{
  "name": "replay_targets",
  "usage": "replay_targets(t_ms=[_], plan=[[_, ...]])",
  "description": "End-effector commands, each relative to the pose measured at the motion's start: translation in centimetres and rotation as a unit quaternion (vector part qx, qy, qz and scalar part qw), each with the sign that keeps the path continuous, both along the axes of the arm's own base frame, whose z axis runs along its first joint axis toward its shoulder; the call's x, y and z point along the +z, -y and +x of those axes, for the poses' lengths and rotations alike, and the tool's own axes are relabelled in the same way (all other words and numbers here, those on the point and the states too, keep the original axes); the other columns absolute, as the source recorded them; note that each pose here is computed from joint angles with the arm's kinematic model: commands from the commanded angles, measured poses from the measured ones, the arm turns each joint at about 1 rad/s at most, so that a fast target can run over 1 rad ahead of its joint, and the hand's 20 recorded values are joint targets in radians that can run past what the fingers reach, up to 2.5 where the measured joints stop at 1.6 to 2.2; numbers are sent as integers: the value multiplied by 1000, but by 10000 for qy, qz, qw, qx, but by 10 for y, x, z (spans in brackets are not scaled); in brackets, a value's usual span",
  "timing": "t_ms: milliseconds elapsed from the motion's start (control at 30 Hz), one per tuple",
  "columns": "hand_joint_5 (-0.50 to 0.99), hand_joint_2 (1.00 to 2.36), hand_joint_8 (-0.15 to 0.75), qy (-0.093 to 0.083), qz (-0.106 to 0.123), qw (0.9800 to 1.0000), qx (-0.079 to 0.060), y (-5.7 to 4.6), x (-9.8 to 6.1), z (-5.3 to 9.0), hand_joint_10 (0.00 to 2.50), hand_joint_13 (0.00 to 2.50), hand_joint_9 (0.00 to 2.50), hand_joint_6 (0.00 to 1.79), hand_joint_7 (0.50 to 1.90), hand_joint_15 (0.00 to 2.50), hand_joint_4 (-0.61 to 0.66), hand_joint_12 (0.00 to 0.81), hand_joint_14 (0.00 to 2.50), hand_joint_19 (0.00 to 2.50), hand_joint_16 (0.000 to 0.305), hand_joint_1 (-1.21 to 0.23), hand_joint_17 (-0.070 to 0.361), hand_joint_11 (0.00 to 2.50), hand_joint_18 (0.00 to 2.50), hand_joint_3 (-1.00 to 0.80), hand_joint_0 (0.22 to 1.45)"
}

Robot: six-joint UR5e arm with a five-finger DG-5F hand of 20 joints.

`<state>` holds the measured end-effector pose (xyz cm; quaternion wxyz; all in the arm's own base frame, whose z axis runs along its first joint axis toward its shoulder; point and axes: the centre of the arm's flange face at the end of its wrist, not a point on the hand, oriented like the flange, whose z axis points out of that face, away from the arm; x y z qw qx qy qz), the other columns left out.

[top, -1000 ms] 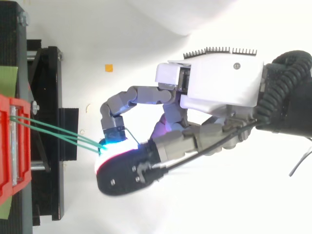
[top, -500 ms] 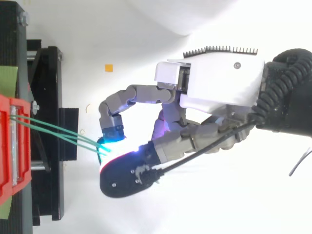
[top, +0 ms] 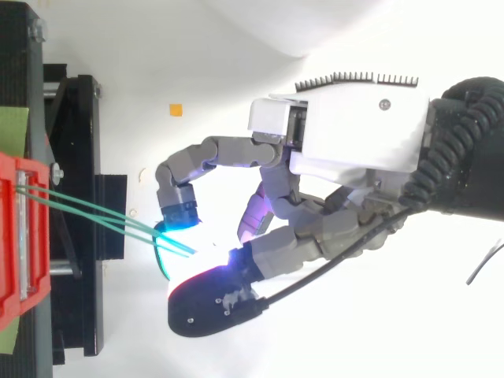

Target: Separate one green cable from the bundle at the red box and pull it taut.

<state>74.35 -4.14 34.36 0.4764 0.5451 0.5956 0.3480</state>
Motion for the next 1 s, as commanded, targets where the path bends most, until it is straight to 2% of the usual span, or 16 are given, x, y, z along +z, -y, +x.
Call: replay_targets(t_ms=[0,33,133,200,267,333,367,567,767,967], plan=[[103,1010,203,2,0,10000,-4,1,0,0,1987,1390,2247,654,1120,969,104,285,2500,406,67,-745,152,1507,979,-362,495],[106,1000,208,2,0,10000,-4,1,0,0,1939,1413,2269,648,1135,937,115,295,2500,335,71,-680,159,1526,1000,-489,472],[117,1000,214,2,0,10000,-4,1,0,0,1837,1472,2332,622,1180,909,123,307,2500,160,80,-447,180,1532,1070,-500,415],[119,1000,203,2,0,10000,-4,1,0,0,1849,1478,2335,620,1174,898,114,307,2500,168,80,-348,180,1523,1068,-500,419],[117,1000,182,2,0,10000,-4,1,0,0,1947,1442,2308,623,1150,911,103,285,2500,234,71,-214,160,1469,1021,-500,460],[118,1000,164,-6,-1,10000,-4,1,0,0,2053,1404,2268,614,1160,916,92,269,2500,358,64,-194,143,1416,974,-500,507],[117,1000,135,-6,-1,10000,-4,1,0,0,2127,1363,2232,612,1143,940,64,245,2500,503,54,-262,122,1417,943,-500,585],[138,1002,94,2,0,10000,-4,1,0,0,1988,1390,2291,537,1311,951,53,228,2500,510,52,-618,117,1425,985,-482,749],[144,1009,93,9,-8,10000,-9,1,0,0,1939,1393,2309,518,1362,926,46,222,2500,443,52,-675,117,1432,931,-404,777],[145,1016,102,36,-21,10000,-85,2,2,1,1873,1400,2328,515,1376,929,19,232,2500,426,53,-695,120,1488,936,-310,766]])
